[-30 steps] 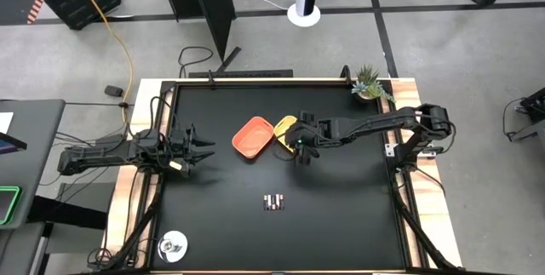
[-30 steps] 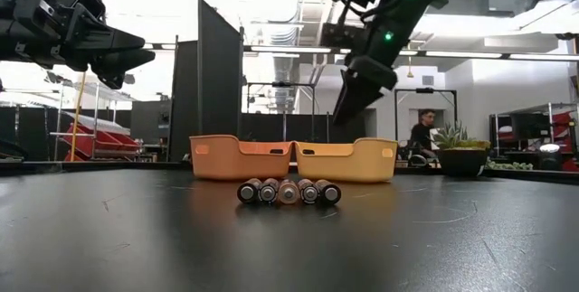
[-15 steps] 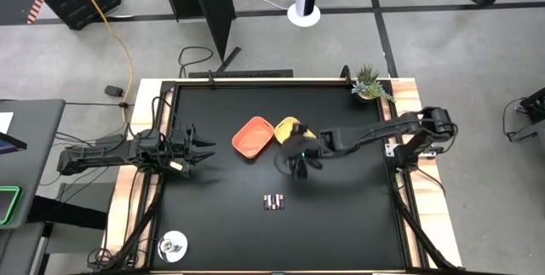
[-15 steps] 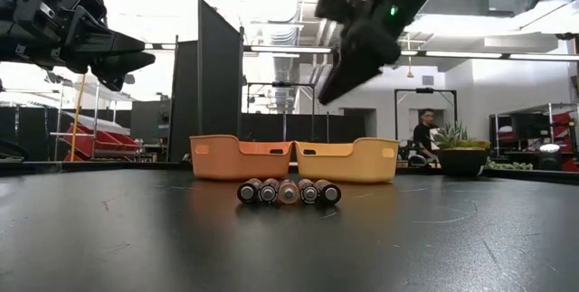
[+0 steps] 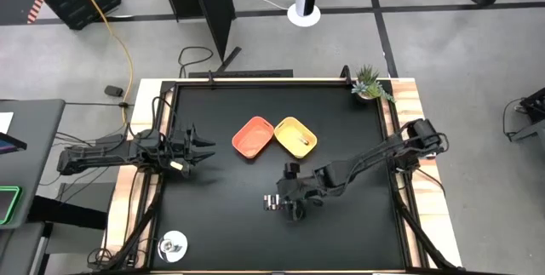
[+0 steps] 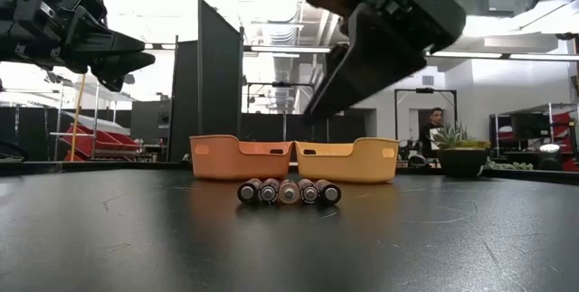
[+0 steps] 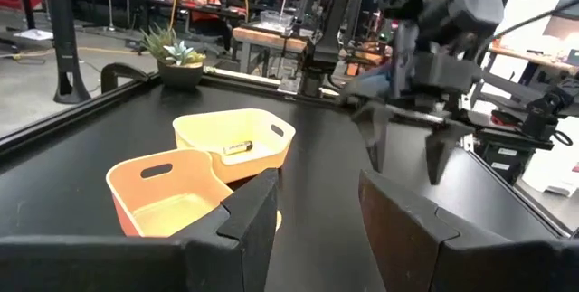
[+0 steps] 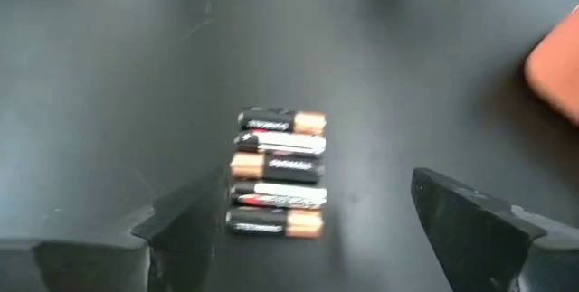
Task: Sort batteries
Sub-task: Put the black battery into the orange bin
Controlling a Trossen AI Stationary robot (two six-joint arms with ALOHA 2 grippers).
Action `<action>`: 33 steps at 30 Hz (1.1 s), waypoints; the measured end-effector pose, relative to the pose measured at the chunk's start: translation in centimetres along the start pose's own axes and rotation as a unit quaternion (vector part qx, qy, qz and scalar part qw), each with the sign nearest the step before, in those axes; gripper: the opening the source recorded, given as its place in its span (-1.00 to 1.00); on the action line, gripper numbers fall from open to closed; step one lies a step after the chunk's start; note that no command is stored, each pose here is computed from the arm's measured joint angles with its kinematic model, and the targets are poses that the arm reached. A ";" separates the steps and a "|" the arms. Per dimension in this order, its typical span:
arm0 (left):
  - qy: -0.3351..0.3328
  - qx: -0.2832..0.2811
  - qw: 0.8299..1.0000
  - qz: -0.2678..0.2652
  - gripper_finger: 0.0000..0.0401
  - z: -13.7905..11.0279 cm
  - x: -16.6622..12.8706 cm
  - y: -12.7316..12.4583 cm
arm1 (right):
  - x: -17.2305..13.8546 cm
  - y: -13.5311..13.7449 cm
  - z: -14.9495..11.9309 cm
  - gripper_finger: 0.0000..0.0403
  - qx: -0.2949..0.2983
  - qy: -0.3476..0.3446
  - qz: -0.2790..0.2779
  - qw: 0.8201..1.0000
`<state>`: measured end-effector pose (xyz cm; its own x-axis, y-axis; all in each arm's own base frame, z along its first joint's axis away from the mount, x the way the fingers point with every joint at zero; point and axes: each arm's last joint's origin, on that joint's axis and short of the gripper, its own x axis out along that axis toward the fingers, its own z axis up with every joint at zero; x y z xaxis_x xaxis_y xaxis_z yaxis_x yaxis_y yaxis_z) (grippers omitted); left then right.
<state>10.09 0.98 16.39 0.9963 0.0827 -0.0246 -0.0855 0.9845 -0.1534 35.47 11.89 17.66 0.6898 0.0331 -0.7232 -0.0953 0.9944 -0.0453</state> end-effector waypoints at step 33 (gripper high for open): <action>-0.004 0.033 0.997 -0.073 -0.17 0.0 -0.1 -1.6 | 3.4 1.8 -2.8 0.82 0.070 0.055 -0.010 0.996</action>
<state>10.12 -0.55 16.63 0.9981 -0.0612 0.0004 0.0610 0.9941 -0.0901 35.64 13.53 13.26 0.6068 0.0106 -0.7948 0.0231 0.9993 0.0310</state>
